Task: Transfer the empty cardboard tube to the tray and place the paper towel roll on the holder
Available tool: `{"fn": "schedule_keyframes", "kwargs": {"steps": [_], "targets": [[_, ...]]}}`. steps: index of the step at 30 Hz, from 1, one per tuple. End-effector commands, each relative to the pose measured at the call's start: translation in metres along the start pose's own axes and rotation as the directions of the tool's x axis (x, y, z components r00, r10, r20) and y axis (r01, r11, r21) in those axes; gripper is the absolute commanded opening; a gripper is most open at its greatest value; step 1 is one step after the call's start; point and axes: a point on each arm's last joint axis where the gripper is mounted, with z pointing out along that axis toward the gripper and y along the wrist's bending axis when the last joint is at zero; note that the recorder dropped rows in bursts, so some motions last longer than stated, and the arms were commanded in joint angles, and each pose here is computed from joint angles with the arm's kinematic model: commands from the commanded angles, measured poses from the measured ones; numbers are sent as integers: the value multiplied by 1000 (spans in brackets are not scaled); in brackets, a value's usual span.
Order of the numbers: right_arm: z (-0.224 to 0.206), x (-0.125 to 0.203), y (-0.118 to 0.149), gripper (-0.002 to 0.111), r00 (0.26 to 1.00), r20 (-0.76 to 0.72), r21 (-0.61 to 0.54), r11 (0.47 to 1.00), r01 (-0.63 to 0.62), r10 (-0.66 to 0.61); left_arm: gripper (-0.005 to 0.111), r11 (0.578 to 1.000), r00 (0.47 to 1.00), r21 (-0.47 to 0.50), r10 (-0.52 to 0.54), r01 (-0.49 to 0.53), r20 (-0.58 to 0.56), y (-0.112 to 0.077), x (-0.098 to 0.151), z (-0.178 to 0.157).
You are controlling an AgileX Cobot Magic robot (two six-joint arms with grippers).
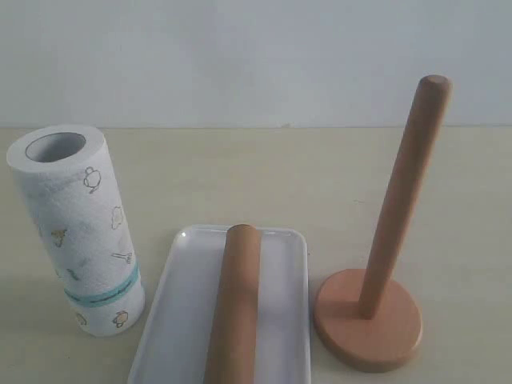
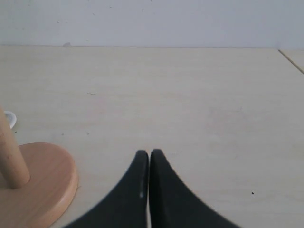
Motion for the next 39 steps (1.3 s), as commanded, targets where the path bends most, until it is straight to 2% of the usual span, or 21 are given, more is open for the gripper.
{"fn": "schedule_keyframes", "kwargs": {"steps": [1, 5, 6, 8, 10, 12, 15, 17, 22, 26, 30, 35, 39], "targets": [[0, -1, -1, 0, 1000, 9, 9, 1000, 6, -6, 6, 995, 982, 44, 100, -94, -160, -3, 17, 11], [0, -1, -1, 0, 1000, 9, 9, 1000, 6, -6, 6, 994, 990, 59, 95, -90, -105, -5, 16, 24], [0, -1, -1, 0, 1000, 9, 9, 1000, 6, -6, 6, 996, 990, 58, 79, -72, -113, -5, 18, 28], [0, -1, -1, 0, 1000, 9, 9, 1000, 6, -6, 6, 998, 979, 62, 41, -29, -200, -6, 29, 32], [0, -1, -1, 0, 1000, 9, 9, 1000, 6, -6, 6, 991, 955, 126, 82, -48, -286, -11, 41, 36], [0, -1, -1, 0, 1000, 9, 9, 1000, 6, -6, 6, 973, 938, 222, 141, -71, -317, -18, 48, 38], [0, -1, -1, 0, 1000, 13, 9, 1000, 6, -6, 6, 939, 945, 329, 194, -102, -262, -27, 49, 41], [0, -1, -1, 0, 1000, 13, 9, 1000, 6, -6, 6, 926, 957, 362, 193, -105, -218, -30, 46, 42], [0, -1, -1, 0, 1000, 13, 9, 1000, 6, -6, 6, 927, 977, 364, 155, -93, -144, -32, 39, 44], [0, -1, -1, 0, 1000, 13, 9, 1000, 6, -6, 6, 935, 968, 349, 145, -65, -207, -30, 44, 43], [0, -1, -1, 0, 1000, 13, 9, 1000, 6, -6, 6, 944, 967, 330, 83, 2, -242, -30, 45, 43], [0, -1, -1, 0, 1000, 13, 9, 1000, 6, -6, 6, 947, 951, 322, 103, -4, -290, -29, 50, 42], [0, -1, -1, 0, 1000, 13, 9, 1000, 6, -6, 6, 945, 953, 328, 105, -6, -285, -29, 49, 42]]}}
